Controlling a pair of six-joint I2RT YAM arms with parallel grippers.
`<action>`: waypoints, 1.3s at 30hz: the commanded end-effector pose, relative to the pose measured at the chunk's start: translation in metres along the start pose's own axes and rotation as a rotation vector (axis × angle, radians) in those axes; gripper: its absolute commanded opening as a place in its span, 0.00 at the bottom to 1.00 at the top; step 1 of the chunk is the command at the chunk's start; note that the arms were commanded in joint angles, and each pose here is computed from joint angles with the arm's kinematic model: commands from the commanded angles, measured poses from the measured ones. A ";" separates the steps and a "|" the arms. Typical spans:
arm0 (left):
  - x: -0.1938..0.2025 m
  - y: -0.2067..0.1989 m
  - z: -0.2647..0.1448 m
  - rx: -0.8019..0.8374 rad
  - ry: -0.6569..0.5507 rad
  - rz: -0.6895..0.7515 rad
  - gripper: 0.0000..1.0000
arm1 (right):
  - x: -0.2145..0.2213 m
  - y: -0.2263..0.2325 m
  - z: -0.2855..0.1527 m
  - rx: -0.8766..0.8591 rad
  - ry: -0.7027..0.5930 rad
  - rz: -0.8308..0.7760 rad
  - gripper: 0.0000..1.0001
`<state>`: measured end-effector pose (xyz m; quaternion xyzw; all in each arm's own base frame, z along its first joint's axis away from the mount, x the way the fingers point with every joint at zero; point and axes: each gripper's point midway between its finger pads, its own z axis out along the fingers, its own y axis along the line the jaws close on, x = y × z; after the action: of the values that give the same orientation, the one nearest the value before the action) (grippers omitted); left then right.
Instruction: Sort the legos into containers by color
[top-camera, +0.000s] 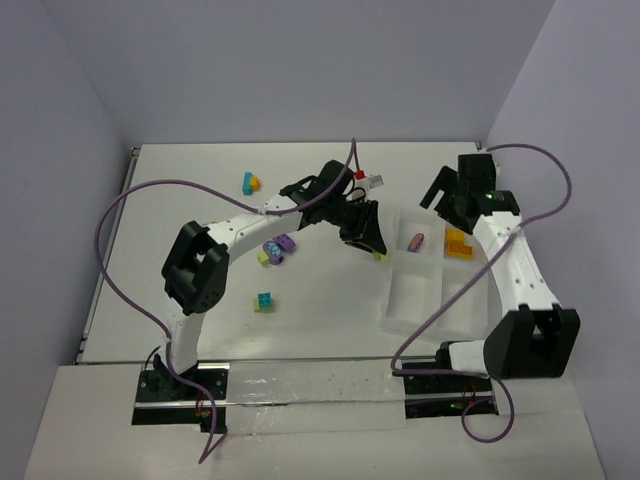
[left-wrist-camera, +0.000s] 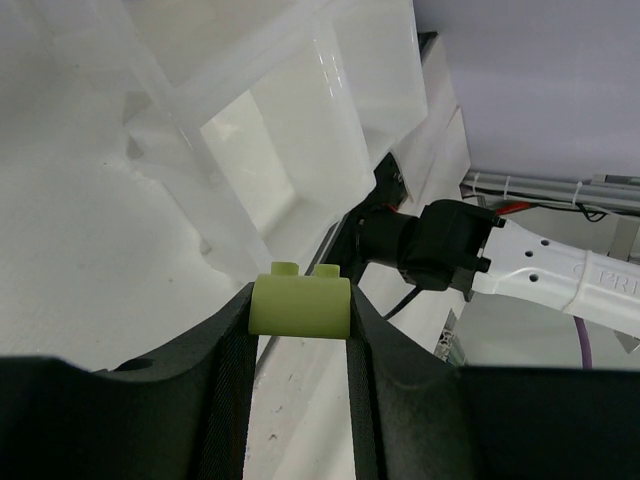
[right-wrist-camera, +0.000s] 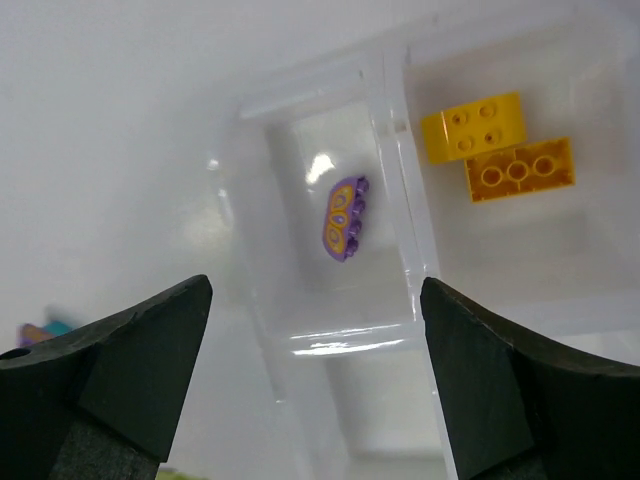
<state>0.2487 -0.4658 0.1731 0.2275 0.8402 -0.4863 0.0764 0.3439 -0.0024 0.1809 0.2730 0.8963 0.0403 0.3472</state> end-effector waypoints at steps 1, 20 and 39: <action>-0.002 -0.022 0.009 0.039 0.001 0.056 0.00 | -0.038 0.001 -0.064 -0.049 -0.169 0.069 0.92; -0.013 -0.050 0.011 0.088 0.009 0.089 0.00 | -0.007 0.013 -0.120 -0.278 -0.206 0.093 0.88; 0.019 -0.047 0.072 0.035 0.103 0.149 0.98 | -0.056 0.005 -0.190 -0.294 -0.481 0.185 0.88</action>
<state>0.1998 -0.5347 0.1271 0.2911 0.8358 -0.4651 0.0205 0.2554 -0.0014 0.3570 0.2973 0.7478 0.1409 0.5767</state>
